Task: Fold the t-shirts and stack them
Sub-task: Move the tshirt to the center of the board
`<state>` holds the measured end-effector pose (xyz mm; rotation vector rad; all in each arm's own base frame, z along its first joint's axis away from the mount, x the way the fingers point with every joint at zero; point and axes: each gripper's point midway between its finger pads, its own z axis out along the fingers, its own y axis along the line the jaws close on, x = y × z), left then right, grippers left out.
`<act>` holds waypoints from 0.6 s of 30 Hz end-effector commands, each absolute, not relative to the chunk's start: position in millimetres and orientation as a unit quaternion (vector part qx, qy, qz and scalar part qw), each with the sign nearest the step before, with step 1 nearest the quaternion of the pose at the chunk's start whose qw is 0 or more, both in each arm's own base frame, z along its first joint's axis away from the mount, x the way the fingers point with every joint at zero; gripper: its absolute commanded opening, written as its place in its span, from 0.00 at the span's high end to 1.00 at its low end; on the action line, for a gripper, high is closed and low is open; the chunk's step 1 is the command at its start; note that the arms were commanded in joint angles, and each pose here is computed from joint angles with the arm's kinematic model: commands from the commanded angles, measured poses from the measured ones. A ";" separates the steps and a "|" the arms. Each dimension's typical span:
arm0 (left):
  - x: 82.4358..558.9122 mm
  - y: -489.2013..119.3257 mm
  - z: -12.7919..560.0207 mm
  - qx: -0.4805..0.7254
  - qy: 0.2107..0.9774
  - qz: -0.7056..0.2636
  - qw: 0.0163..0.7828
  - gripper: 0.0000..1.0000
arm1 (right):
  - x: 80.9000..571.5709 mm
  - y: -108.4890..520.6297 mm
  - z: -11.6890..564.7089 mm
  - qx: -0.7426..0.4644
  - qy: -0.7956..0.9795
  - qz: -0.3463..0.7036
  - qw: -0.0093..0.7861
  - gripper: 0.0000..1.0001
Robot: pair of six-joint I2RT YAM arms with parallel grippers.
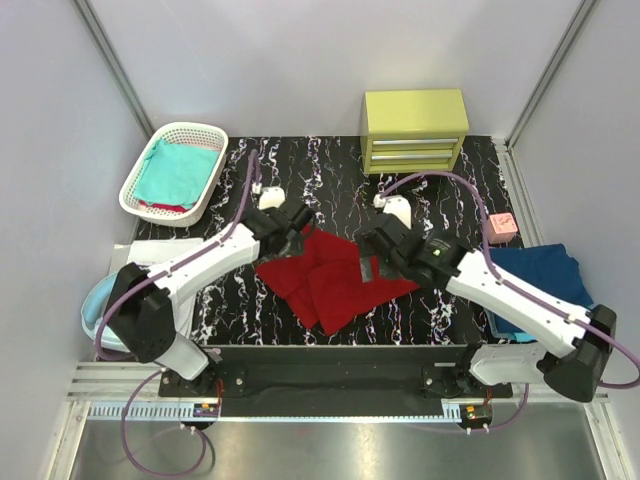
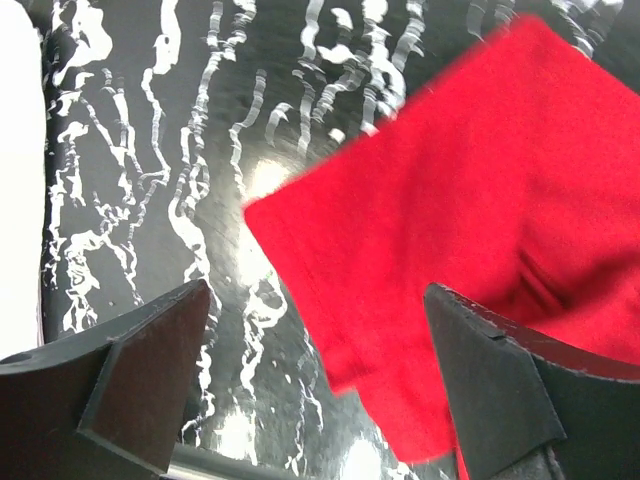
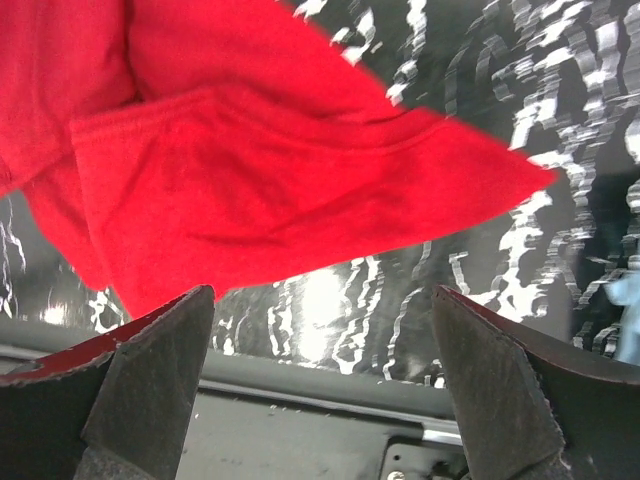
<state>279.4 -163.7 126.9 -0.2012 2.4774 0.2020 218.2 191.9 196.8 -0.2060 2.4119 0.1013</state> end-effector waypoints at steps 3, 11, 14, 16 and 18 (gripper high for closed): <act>304.6 -155.6 104.3 -0.107 0.956 0.051 0.267 0.09 | 214.8 238.9 170.8 -0.108 0.939 0.087 0.315 0.04; 308.6 -162.9 84.0 -0.089 0.965 0.048 0.241 0.10 | 212.8 299.4 150.5 -0.180 0.937 0.091 0.286 0.04; 307.2 -162.3 81.3 -0.085 0.966 0.047 0.240 0.10 | 209.5 317.9 137.6 -0.200 0.937 0.086 0.272 0.04; 305.4 -160.6 79.7 -0.082 0.966 0.050 0.238 0.11 | 209.1 330.1 132.5 -0.206 0.937 0.093 0.267 0.05; 301.6 -157.9 77.7 -0.081 0.967 0.053 0.235 0.10 | 209.4 338.4 121.9 -0.211 0.939 0.093 0.257 0.06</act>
